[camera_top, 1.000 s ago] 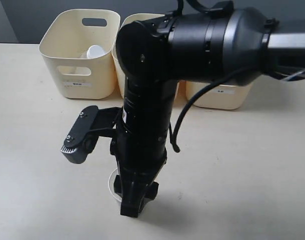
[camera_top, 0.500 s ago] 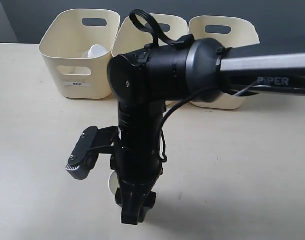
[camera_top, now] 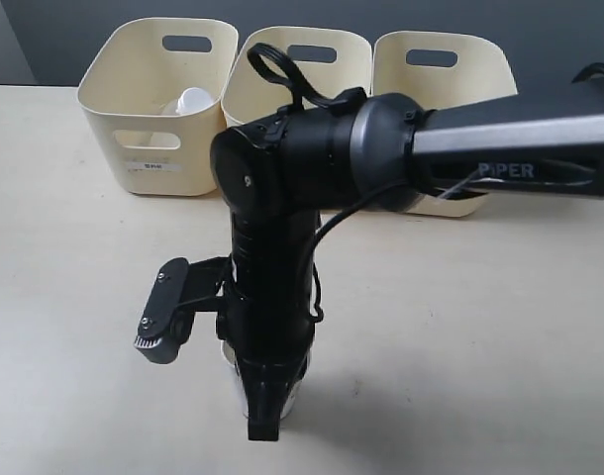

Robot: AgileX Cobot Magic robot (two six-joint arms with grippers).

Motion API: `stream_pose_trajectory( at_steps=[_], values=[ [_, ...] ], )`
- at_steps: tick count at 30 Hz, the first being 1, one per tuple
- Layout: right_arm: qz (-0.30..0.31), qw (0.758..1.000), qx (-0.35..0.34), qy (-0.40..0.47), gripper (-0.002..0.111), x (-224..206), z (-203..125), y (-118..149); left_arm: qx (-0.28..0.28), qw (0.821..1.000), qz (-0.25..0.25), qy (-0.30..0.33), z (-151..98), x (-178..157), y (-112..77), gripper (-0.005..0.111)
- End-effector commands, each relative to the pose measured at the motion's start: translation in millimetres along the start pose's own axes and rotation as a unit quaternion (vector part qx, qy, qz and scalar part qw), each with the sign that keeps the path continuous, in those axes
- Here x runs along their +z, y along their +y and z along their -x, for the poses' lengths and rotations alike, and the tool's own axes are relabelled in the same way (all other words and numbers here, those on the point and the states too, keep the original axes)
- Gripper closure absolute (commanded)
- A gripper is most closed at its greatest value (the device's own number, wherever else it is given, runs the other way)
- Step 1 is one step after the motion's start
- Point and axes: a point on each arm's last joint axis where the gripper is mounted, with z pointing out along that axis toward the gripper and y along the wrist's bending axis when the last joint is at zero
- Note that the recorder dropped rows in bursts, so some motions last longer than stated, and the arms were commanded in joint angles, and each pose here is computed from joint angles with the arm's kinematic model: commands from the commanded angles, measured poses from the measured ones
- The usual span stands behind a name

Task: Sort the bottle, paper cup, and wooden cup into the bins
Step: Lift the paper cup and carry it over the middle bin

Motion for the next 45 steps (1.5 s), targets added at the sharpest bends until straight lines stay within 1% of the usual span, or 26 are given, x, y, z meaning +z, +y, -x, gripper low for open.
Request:
stream_pose_trajectory(
  at_steps=[1, 5, 6, 8, 11, 15, 18, 20, 24, 28, 30, 35, 38, 41, 44, 45],
  values=[
    [-0.038, 0.998, -0.044, -0.002, 0.109, -33.5, -6.7, 16.2, -0.001, 1.000, 0.001, -0.005, 0.3, -0.3, 0.1, 0.107],
    [-0.125, 0.988, -0.062, -0.072, 0.109, -89.2, -17.4, 32.4, -0.001, 1.000, 0.001, -0.005, 0.3, -0.3, 0.1, 0.107],
    [-0.159, 0.980, -0.062, -0.098, 0.109, -107.4, -22.1, 37.2, -0.001, 1.000, 0.001, -0.005, 0.3, -0.3, 0.1, 0.107],
    [-0.201, 0.969, -0.057, -0.132, 0.109, -132.6, -31.7, 43.4, -0.001, 1.000, 0.001, -0.005, 0.3, -0.3, 0.1, 0.107],
    [-0.253, 0.951, -0.045, -0.170, 0.109, -161.7, -48.1, 47.8, -0.001, 1.000, 0.001, -0.005, 0.3, -0.3, 0.1, 0.107],
    [-0.316, 0.922, -0.005, -0.222, 0.109, -187.3, -65.3, 34.5, -0.001, 1.000, 0.001, -0.005, 0.3, -0.3, 0.1, 0.107],
    [-0.354, 0.899, 0.029, -0.258, 0.109, -200.4, -71.6, 15.4, -0.001, 1.000, 0.001, -0.005, 0.3, -0.3, 0.1, 0.107],
    [-0.371, 0.889, 0.043, -0.267, 0.109, -206.1, -74.8, 2.1, -0.001, 1.000, 0.001, -0.005, 0.3, -0.3, 0.1, 0.107],
    [-0.382, 0.878, 0.093, -0.272, 0.109, -212.2, -80.5, -30.2, -0.001, 1.000, 0.001, -0.005, 0.3, -0.3, 0.1, 0.107],
    [-0.391, 0.860, 0.147, -0.294, 0.109, -215.9, -80.0, -66.8, -0.001, 1.000, 0.001, -0.005, 0.3, -0.3, 0.1, 0.107],
    [-0.393, 0.856, 0.159, -0.295, 0.109, -216.2, -79.2, -83.4, -0.001, 1.000, 0.001, -0.005, 0.3, -0.3, 0.1, 0.107],
    [-0.375, 0.862, 0.196, -0.279, 0.109, -201.4, -81.0, -127.9, -0.001, 1.000, 0.001, -0.005, 0.3, -0.3, 0.1, 0.107],
    [-0.336, 0.869, 0.228, -0.283, 0.109, -190.7, -81.9, -152.2, -0.001, 1.000, 0.001, -0.005, 0.3, -0.3, 0.1, 0.107],
    [-0.314, 0.882, 0.232, -0.264, 0.109, -174.7, -78.2, -177.2, -0.001, 1.000, 0.001, -0.005, 0.3, -0.3, 0.1, 0.107],
    [-0.314, 0.886, 0.223, -0.259, 0.109, -161.9, -70.9, -196.8, -0.001, 1.000, 0.001, -0.005, 0.3, -0.3, 0.1, 0.107],
    [-0.310, 0.891, 0.215, -0.251, 0.109, -157.4, -68.1, -203.8, -0.001, 1.000, 0.001, -0.005, 0.3, -0.3, 0.1, 0.107]
  ],
)
